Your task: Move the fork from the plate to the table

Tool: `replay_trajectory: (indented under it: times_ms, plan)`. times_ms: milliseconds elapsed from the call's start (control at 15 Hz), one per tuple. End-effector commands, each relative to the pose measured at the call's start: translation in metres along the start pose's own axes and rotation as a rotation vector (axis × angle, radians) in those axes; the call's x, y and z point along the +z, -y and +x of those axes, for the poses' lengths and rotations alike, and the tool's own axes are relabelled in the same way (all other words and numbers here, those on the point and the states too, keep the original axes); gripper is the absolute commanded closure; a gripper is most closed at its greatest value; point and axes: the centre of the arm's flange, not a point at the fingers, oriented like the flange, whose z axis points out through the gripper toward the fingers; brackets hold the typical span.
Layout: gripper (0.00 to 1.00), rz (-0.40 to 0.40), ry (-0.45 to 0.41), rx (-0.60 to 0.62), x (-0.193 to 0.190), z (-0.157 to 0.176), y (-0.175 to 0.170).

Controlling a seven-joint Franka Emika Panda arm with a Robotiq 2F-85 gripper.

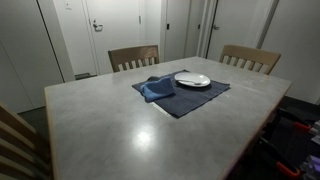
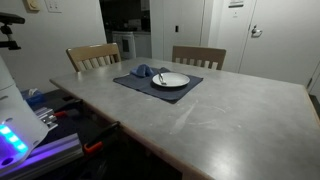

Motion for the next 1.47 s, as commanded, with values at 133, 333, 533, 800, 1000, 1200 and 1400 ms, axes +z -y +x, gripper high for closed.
replay_trajectory:
  times_ms: [133,333,533,800,1000,1200,1400]
  plan:
    - [0.0,0.0,0.0,0.0,0.0,0.0,0.0]
    - [0.0,0.0,0.0,0.0,0.0,0.0,0.0]
    - [0.0,0.0,0.0,0.0,0.0,0.0,0.0]
    - [0.0,0.002,-0.017,-0.04,0.004,0.004,-0.001]
    - [0.0,0.002,-0.029,-0.092,0.007,0.014,-0.004]
    - [0.0,0.01,-0.058,-0.165,0.011,0.026,-0.009]
    - [0.0,0.018,-0.088,-0.294,0.016,0.042,-0.018]
